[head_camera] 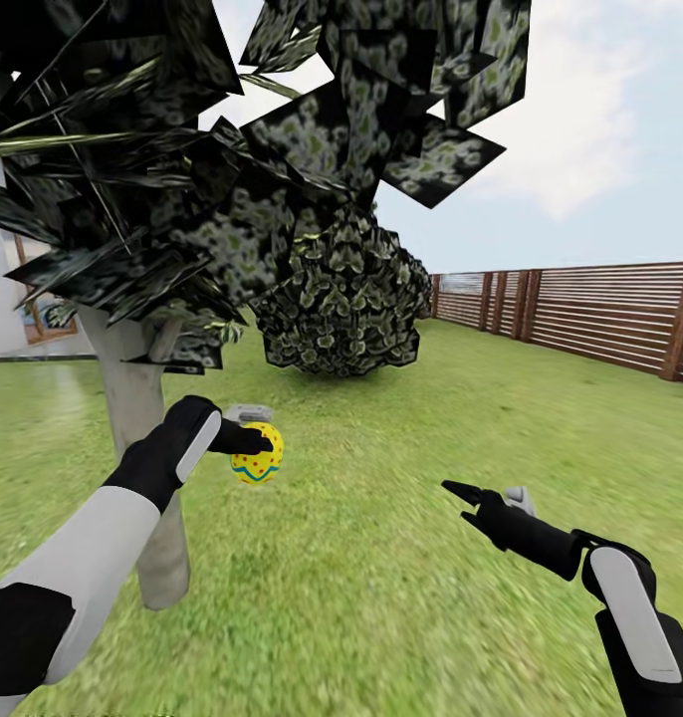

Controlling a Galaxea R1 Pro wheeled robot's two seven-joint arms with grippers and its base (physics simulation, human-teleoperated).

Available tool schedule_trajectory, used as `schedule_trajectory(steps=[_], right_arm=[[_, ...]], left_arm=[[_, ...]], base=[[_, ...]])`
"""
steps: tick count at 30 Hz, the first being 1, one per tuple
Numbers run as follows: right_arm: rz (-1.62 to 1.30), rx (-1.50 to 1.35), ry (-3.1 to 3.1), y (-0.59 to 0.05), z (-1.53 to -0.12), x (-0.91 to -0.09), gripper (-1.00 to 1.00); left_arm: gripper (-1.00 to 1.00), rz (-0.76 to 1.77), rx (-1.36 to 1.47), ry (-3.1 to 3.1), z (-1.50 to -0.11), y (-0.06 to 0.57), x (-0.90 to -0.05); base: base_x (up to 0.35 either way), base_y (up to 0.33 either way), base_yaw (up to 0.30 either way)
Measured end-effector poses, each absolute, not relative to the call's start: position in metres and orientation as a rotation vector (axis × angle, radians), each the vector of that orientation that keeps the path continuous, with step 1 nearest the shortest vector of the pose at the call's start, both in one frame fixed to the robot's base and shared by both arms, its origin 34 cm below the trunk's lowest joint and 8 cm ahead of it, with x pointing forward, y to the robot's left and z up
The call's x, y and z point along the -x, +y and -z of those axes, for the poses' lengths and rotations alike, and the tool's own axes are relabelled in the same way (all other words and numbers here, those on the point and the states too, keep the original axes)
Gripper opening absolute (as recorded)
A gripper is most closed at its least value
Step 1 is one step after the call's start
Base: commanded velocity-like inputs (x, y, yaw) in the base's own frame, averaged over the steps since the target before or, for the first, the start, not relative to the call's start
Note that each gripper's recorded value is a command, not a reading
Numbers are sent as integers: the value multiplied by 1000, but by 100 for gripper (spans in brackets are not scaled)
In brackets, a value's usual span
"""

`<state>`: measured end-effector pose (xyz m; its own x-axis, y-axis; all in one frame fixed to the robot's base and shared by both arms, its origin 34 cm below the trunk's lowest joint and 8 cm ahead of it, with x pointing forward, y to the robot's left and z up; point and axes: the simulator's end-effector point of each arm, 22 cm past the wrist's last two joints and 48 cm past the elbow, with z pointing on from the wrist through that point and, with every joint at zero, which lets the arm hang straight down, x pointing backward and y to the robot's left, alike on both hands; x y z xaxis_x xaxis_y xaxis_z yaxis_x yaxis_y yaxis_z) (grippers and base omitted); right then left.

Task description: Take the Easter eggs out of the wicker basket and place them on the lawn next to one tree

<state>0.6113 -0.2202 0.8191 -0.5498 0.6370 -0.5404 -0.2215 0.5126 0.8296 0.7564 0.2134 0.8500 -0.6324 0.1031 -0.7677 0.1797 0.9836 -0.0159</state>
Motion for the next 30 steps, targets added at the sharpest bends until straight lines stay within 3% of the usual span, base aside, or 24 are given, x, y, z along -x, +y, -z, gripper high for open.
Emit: schedule_trajectory(steps=[20, 30], right_arm=[[-1141, -414, 1888, -240, -820, -629, 100], [-1144, -418, 1884, -239, -818, -630, 100]], left_arm=[[-100, 123, -197, 2291, -862, 212, -769], [-100, 128, -230, 2293, -858, 194, -768]], base=[[1, 0, 96], [197, -104, 14]])
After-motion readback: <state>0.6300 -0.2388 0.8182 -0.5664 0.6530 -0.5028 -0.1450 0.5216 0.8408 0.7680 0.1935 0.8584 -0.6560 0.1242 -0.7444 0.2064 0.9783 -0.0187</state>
